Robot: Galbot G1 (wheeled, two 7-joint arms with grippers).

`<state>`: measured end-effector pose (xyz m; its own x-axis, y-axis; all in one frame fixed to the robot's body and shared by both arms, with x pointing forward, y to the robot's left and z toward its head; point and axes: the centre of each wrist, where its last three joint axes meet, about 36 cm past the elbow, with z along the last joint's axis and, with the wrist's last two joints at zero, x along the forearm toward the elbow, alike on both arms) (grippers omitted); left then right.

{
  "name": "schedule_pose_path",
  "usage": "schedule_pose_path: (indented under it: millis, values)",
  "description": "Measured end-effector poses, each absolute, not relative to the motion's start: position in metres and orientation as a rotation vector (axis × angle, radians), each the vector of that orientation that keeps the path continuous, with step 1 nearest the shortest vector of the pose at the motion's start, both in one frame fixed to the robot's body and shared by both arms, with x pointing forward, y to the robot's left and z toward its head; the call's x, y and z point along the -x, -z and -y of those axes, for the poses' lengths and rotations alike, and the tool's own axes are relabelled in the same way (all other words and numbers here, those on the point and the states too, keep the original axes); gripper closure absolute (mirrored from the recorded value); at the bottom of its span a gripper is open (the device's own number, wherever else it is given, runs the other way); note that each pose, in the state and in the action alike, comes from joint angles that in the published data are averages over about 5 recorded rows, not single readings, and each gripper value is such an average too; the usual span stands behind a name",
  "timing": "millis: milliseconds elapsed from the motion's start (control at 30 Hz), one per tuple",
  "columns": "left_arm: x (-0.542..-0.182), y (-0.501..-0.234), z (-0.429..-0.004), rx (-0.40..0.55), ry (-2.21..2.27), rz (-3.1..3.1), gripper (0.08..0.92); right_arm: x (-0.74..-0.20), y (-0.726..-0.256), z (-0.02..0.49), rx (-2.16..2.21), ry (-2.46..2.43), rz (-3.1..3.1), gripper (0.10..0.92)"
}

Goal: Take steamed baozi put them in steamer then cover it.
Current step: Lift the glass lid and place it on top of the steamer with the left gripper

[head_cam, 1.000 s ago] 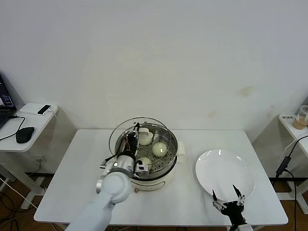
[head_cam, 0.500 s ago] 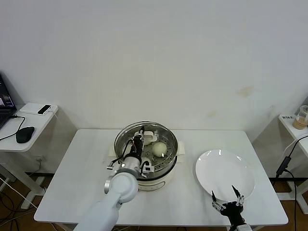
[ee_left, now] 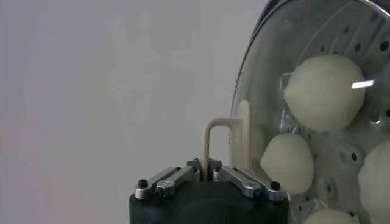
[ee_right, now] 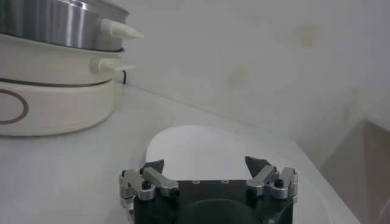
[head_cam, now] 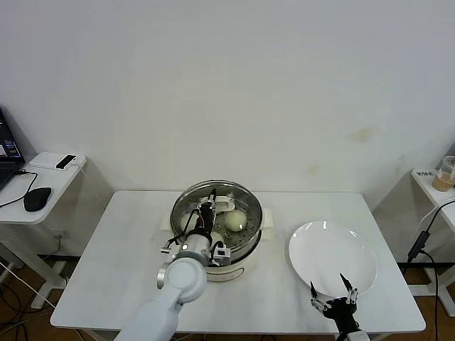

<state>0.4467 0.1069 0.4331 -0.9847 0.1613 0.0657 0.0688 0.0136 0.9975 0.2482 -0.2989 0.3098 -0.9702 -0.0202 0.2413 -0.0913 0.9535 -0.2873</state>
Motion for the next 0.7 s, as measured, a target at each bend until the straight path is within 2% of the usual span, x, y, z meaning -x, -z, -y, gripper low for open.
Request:
schedule_pose_path:
  millis: [533, 633, 700]
  values:
    - [-0.4423, -0.4343, -0.1053, -0.260, -2.136, -2.203, 0.861, -0.2481, -0.3083, 0.2941, -0.100, -0.439, 2.864, 0.200]
    - [-0.4410, -0.4332, -0.1050, -0.259, -2.132, -2.207, 0.843, -0.2478, -0.3082, 0.2938, -0.103, -0.440, 2.863, 0.200]
    - [-0.4399, -0.4332, -0.1053, -0.256, -2.129, -2.210, 0.803, -0.2478, -0.3083, 0.2938, -0.103, -0.441, 2.863, 0.200]
